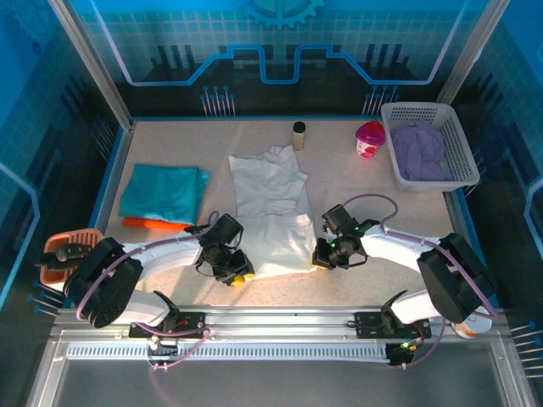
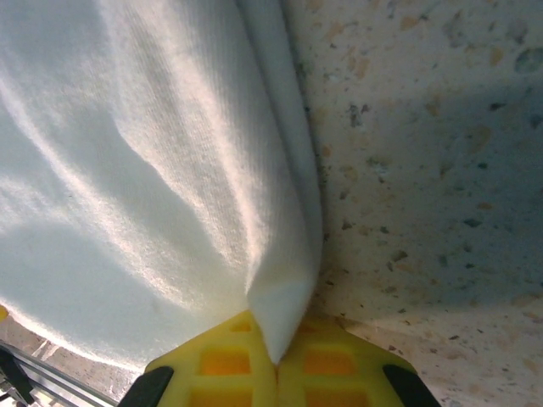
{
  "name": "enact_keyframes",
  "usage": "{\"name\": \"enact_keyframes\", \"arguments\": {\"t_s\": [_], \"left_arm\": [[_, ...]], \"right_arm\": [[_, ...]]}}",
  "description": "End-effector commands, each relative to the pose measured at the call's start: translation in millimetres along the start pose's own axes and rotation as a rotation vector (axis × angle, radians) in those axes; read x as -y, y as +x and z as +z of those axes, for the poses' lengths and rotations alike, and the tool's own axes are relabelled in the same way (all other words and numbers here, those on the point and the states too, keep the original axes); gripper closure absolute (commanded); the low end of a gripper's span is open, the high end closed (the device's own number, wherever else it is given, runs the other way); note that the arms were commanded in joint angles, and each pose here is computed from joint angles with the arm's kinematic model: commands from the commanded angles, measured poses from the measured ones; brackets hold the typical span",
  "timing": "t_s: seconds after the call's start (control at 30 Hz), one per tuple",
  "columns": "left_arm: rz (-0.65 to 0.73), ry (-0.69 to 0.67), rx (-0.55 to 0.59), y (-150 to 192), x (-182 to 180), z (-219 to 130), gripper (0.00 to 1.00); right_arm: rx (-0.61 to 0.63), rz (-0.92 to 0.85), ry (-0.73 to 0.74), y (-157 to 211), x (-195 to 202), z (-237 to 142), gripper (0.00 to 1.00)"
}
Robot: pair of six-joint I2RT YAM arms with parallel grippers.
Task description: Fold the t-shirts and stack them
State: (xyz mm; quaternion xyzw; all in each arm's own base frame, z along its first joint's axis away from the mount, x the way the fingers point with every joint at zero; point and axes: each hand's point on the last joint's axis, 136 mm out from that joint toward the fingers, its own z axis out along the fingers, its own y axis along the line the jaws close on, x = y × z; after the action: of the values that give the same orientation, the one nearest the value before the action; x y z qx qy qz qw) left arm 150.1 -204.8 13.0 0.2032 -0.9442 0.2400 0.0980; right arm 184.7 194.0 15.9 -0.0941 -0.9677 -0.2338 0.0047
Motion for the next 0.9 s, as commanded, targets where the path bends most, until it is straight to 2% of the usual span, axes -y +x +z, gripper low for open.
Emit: {"name": "enact_keyframes", "arguments": {"t_s": [0.0, 0.13, 0.33, 0.53, 0.87], "left_arm": [[0.033, 0.029, 0.029, -9, 12, 12, 0.73], [0.037, 0.028, 0.058, -16, 18, 9, 0.8], [0.04, 0.006, 0.066, -16, 18, 5, 0.99], [0.051, -0.033, 0.049, 5, 4, -4, 1.0], [0.095, -0.08, 0.025, 69, -12, -9, 1.0]], "right_arm": [[-0.014, 0.012, 0.028, 9, 9, 3, 0.98], [-0.013, 0.01, 0.033, 10, 9, 2, 0.99], [0.002, 0.017, 0.031, 12, 11, -4, 0.99], [0.004, 0.029, 0.053, 24, 18, -12, 1.0], [0.021, 0.067, 0.111, 74, 52, -35, 1.0]]}}
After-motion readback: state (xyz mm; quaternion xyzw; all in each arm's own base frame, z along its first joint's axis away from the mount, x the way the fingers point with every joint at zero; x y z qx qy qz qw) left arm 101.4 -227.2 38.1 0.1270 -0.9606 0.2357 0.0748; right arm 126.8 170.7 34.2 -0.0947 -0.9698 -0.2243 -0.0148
